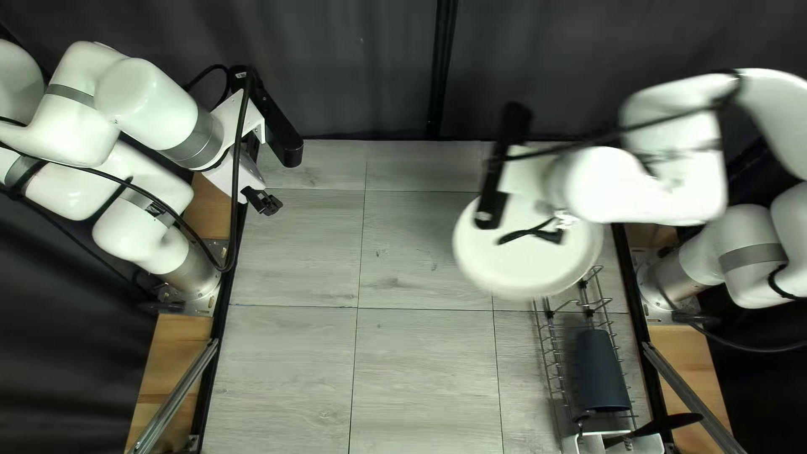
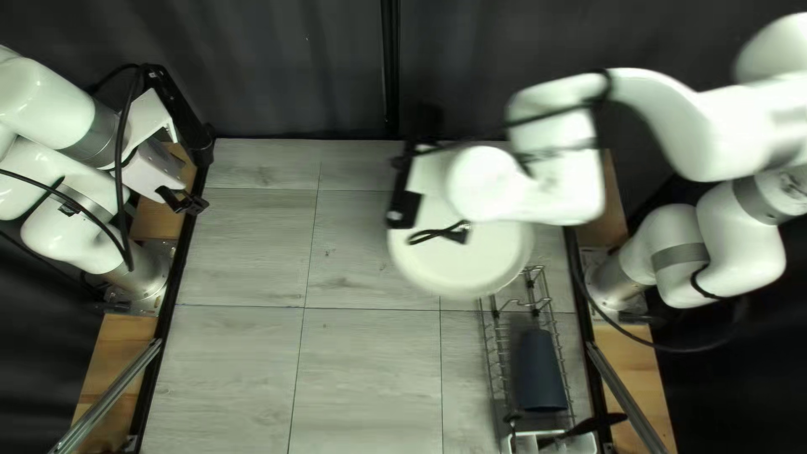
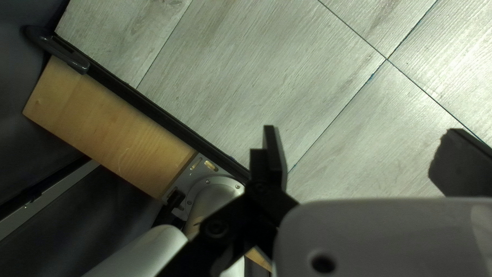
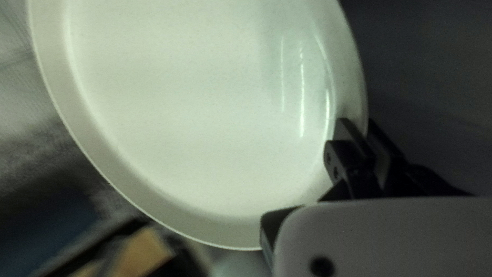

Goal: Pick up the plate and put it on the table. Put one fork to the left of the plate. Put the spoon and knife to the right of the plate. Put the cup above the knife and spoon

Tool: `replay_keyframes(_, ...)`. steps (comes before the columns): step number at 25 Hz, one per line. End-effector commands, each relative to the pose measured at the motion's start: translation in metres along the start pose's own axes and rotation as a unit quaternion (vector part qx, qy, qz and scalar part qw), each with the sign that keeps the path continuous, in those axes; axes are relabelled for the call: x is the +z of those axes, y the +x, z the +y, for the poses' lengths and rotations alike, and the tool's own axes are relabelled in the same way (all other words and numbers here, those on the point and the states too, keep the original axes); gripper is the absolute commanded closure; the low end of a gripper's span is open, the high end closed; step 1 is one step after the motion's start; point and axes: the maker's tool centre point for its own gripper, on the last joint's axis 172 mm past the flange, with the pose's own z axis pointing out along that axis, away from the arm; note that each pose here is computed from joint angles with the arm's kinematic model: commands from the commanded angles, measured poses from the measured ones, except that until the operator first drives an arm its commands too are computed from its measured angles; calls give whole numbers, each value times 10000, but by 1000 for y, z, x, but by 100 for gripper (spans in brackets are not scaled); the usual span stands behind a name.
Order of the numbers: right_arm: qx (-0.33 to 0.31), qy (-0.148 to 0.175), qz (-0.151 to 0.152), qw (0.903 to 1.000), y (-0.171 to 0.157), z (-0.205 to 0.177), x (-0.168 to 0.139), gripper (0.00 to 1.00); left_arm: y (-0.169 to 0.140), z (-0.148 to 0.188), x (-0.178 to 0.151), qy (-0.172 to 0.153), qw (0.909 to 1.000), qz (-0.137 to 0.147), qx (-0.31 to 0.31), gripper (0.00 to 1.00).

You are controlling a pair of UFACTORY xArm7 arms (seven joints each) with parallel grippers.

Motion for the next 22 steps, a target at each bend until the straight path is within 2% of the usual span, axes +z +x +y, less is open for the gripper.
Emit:
replay_keyframes(1,-4,603,46,9982,22,-34,16,100,0,0,0,0,10000,0,0,0)
replay_keyframes(7,-109,540,115,9984,23,-34,20,100,0,0,0,0,10000,0,0,0)
replay_keyframes(14,-193,1296,360,9907,58,-53,70,100,0,0,0,0,10000,0,0,0)
replay_keyframes(17,-104,1671,518,9845,68,-63,88,100,0,0,0,0,10000,0,0,0)
replay_keyframes(22,-71,2032,463,9780,89,-90,107,100,0,0,0,0,10000,0,0,0)
